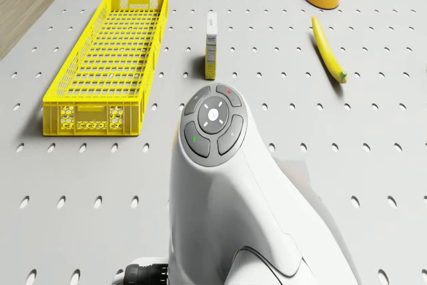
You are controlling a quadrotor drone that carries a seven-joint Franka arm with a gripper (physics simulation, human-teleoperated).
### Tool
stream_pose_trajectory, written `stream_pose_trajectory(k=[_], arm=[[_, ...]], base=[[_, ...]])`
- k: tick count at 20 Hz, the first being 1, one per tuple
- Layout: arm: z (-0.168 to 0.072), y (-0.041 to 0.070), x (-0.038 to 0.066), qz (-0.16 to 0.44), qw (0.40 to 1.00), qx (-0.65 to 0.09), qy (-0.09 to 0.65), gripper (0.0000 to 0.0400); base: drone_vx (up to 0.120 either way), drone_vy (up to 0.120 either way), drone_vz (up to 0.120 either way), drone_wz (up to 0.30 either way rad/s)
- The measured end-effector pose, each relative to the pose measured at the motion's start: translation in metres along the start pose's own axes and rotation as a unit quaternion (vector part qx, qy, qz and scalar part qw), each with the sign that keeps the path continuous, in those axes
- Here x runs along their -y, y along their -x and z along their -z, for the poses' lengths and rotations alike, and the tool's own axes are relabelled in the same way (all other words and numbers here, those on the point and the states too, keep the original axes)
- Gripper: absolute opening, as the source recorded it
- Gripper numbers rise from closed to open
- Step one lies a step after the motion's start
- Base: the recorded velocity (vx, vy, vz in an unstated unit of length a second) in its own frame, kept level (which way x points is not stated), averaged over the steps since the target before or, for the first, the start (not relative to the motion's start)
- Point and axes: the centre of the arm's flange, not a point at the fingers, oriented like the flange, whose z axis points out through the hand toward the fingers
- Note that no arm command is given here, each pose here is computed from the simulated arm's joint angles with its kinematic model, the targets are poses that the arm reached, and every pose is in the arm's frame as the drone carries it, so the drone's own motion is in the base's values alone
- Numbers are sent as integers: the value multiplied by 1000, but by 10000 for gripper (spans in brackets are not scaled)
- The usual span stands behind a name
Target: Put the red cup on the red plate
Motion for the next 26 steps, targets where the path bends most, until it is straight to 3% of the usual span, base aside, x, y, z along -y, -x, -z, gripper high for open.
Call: stream_pose_trajectory(k=[19, 26], arm=[[0, 0, 0, 0, 1000, -1, 1, 400], [-4, 0, 0, 0, 1000, -1, 1, 400]], base=[[0, 0, -120, 0], [0, 0, -6, 0]])
